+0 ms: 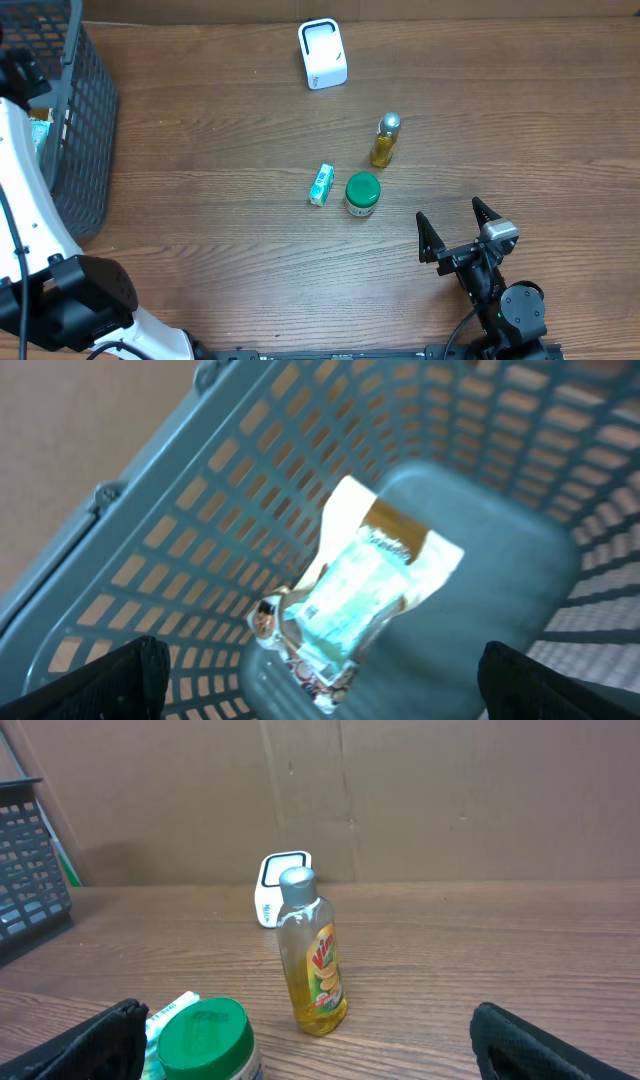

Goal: Scan the item barcode
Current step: 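Open the left gripper and retract the arm left to the basket, then lower the left gripper into the basket and grasp the green wipes pack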

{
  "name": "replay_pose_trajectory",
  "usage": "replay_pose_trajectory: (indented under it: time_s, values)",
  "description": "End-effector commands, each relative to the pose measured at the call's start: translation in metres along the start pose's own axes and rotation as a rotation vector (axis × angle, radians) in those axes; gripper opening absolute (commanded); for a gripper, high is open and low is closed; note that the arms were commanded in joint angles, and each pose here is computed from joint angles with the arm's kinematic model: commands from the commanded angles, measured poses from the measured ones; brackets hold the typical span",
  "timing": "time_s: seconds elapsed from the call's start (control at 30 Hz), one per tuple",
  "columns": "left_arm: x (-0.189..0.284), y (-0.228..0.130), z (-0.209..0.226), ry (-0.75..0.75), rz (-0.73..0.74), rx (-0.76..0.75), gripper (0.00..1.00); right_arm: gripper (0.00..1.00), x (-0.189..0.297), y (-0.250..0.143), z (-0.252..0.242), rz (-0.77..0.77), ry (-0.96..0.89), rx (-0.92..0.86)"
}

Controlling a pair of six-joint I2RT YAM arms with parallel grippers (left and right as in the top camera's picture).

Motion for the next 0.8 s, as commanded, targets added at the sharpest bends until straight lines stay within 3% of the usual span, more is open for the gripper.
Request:
replay_pose_trajectory:
  time_s: [0.0,0.17,0.77]
  values:
    - [-0.018,-0.008,0.020,0.000,0.035,-0.010,1.00,1.00,0.000,-0.003,-0.001,0.001,-0.005,0.005]
    - [-0.045,-0.023,0.030,-0.135,0.088,-0.007,1.00,1.00,0.000,-0.003,-0.001,0.001,-0.005,0.005]
    - [-0.112,-0.080,0.019,-0.150,0.220,-0.219,1.00,1.00,0.000,-0.003,-0.001,0.001,-0.005,0.005]
Point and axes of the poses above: each gripper's point midway between its finger pads, its own x axis back along the fingers, its own z axis along the line the jaws close on, y = z × x, the point moved 1 cm from there along x, back along the fingers, and after that the axes turned 11 degrees about x, right-handed, at the moved point
